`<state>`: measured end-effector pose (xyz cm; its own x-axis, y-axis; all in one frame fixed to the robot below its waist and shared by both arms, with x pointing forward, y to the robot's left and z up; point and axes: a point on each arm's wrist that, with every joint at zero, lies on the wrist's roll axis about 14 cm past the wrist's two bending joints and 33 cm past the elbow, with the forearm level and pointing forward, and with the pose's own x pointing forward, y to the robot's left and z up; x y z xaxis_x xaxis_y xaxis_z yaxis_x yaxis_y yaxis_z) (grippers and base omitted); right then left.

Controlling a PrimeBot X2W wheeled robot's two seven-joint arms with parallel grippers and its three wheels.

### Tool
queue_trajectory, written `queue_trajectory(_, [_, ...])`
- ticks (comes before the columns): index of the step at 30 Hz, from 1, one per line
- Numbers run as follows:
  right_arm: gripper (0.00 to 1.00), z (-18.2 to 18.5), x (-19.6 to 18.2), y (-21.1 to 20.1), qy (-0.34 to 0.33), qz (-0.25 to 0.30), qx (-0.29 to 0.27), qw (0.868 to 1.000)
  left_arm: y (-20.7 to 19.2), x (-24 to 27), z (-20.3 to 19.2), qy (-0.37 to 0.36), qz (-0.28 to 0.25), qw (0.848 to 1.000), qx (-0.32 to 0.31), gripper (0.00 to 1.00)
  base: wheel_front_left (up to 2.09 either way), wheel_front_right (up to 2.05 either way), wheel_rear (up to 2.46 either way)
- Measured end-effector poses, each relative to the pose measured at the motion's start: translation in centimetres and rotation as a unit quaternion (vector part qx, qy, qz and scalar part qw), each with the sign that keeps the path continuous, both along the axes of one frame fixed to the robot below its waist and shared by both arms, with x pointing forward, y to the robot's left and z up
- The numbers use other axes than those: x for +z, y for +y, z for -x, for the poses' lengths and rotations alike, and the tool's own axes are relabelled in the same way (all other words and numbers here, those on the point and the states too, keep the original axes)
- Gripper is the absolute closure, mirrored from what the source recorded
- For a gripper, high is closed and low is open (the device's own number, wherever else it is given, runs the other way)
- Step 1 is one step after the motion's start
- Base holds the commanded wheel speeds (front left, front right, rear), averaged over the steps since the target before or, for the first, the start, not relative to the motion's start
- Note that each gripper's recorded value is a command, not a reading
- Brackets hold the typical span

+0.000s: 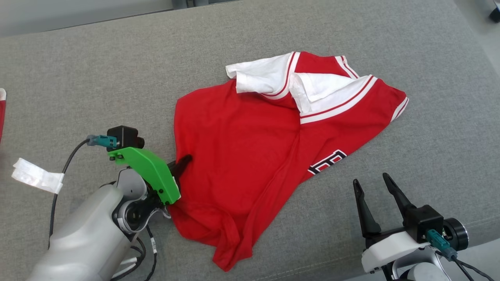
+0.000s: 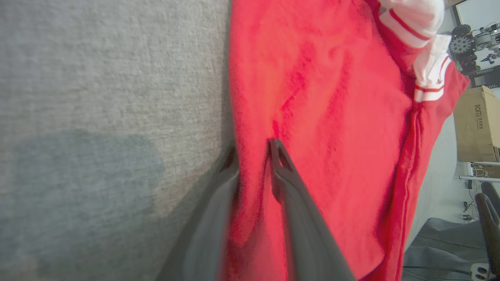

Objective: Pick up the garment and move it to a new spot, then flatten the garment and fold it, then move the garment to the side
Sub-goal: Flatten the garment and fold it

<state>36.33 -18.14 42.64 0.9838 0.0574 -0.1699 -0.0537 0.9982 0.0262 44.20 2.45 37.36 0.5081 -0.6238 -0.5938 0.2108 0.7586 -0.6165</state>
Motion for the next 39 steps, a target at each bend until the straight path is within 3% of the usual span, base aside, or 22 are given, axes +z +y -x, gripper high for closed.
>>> queue_trajectory(3, [0.0, -0.1, -0.1, 0.0, 0.001, 0.0, 0.0, 1.0, 0.0, 0.2, -0.7, -0.015, -0.001, 1.0, 0.007, 1.0, 0.0, 0.0, 0.0])
queue_trajectory(6, [0.0, -0.2, -0.2, 0.0, 0.003, 0.0, 0.0, 1.0, 1.8, 1.4, -3.8, -0.069, -0.027, 0.997, 0.034, 1.0, 0.0, 0.0, 0.0])
queue_trajectory(13, [0.0, -0.4, -0.2, -0.2, 0.002, -0.001, -0.003, 1.0, 4.1, 4.9, -9.3, -0.18, -0.083, 0.979, 0.056, 1.0, 0.0, 0.0, 0.0])
queue_trajectory(18, [0.0, -0.3, -0.1, -0.5, 0.001, 0.0, -0.007, 1.0, 4.7, 5.9, -11.0, -0.237, -0.134, 0.962, 0.033, 1.0, 0.0, 0.0, 0.0])
queue_trajectory(22, [0.0, -0.1, 0.0, -0.7, 0.0, 0.001, -0.012, 1.0, 5.2, 4.9, -11.1, -0.235, -0.162, 0.958, 0.028, 1.0, 0.0, 0.0, 0.0])
queue_trajectory(23, [0.0, -0.1, 0.1, -0.8, 0.0, 0.0, -0.013, 1.0, 5.4, 4.5, -11.0, -0.229, -0.167, 0.959, 0.028, 0.9, 0.0, 0.0, 0.0])
queue_trajectory(24, [0.0, 0.0, 0.1, -0.9, -0.001, -0.001, -0.015, 1.0, 5.4, 4.2, -10.8, -0.226, -0.171, 0.959, 0.027, 0.17, 0.0, 0.0, 0.0])
queue_trajectory(25, [0.0, 0.0, 0.2, -1.0, -0.002, -0.001, -0.016, 1.0, 5.7, 3.9, -10.6, -0.223, -0.178, 0.958, 0.026, 0.0, 0.0, 0.0, 0.0])
queue_trajectory(32, [0.0, 1.3, 0.1, -1.7, 0.003, -0.003, -0.03, 1.0, 8.1, 3.6, -9.5, -0.234, -0.196, 0.95, 0.062, 0.0, 0.0, 0.0, 0.0])
queue_trajectory(39, [0.0, 1.3, 0.0, -0.9, 0.004, -0.011, -0.02, 1.0, 8.8, 0.2, -3.1, -0.174, -0.165, 0.968, 0.069, 0.0, 0.0, 0.0, 0.0])
